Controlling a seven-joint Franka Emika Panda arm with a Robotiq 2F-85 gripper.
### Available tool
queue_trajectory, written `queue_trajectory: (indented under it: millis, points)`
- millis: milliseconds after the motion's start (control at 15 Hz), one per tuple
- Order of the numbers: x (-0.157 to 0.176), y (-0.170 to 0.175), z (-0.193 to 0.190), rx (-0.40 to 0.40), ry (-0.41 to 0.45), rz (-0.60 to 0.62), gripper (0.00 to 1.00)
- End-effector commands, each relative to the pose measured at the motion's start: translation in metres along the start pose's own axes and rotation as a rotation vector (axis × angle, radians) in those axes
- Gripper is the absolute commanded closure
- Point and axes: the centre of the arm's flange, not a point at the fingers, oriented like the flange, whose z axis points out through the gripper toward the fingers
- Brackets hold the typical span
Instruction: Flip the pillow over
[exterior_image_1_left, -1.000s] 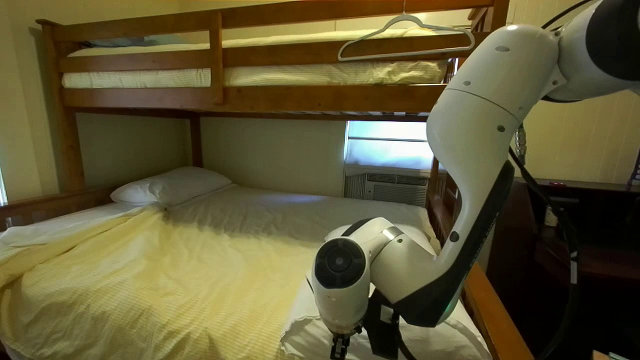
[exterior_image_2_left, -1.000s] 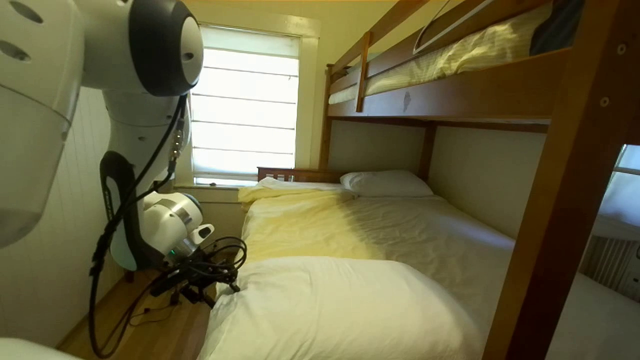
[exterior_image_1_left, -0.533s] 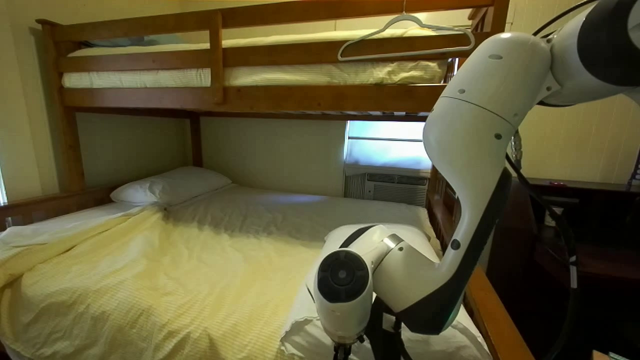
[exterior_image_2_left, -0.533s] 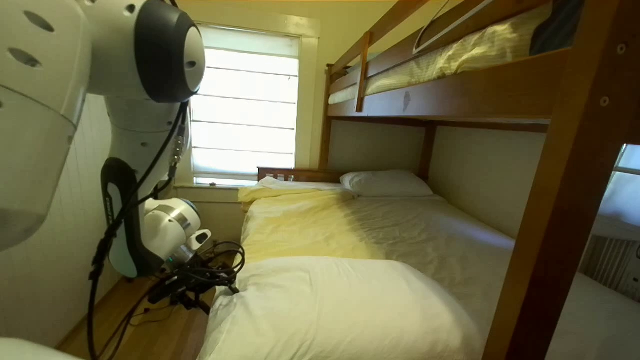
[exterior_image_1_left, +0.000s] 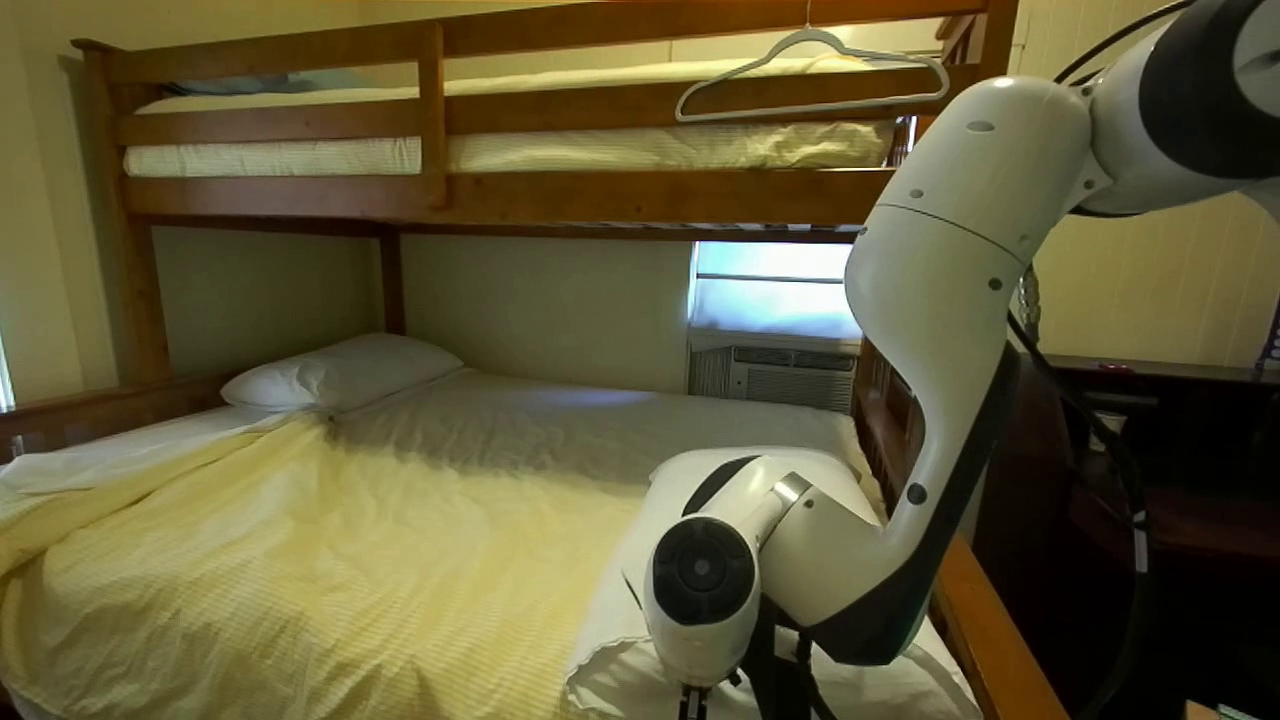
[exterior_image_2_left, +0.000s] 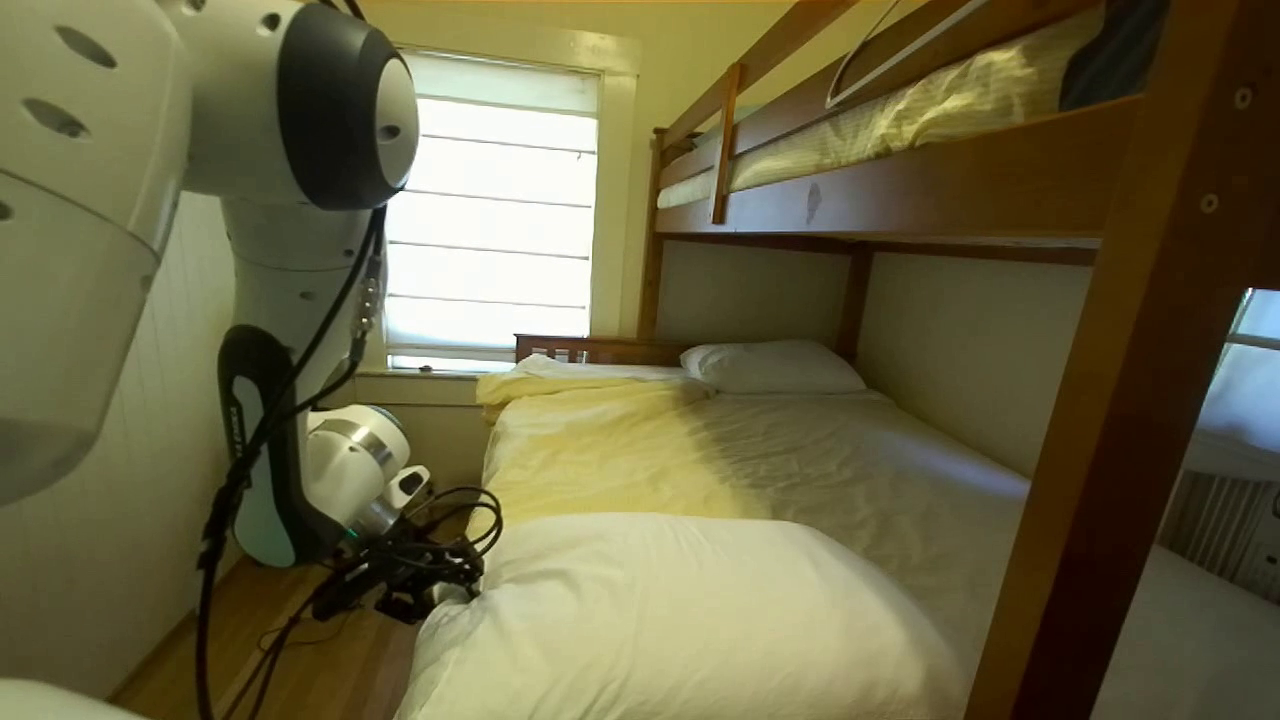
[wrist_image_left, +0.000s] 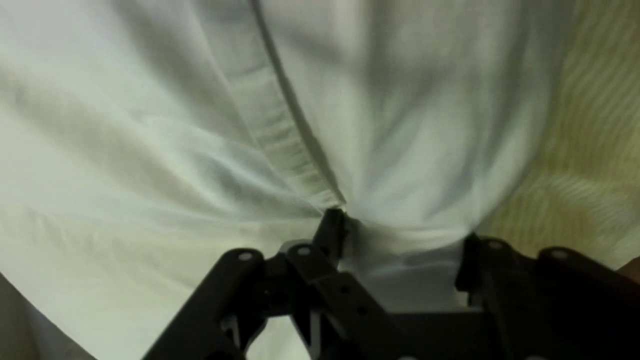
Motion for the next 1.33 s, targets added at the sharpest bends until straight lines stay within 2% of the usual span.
queue_trajectory:
  millis: [0, 200, 267, 533, 733, 1067, 1200, 1267]
  points:
    - [-0.009, -0.002, 0.01, 0.001, -0.014, 0.014, 0.79]
    - [-0.005, 0.005, -0.007, 0.037, -0.037, 0.039, 0.98]
    - [-0.003, 0.01, -0.015, 0.047, -0.047, 0.05, 0.99]
    - [0.004, 0.034, -0.05, 0.126, -0.119, 0.097, 0.97]
    - [0.011, 0.079, -0.102, 0.234, -0.154, 0.118, 0.97]
    - [0.022, 0.157, -0.159, 0.32, -0.142, 0.161, 0.97]
    - [0.02, 0.184, -0.185, 0.364, -0.105, 0.171, 0.97]
    - [0.022, 0.16, -0.133, 0.316, -0.146, 0.166, 0.87]
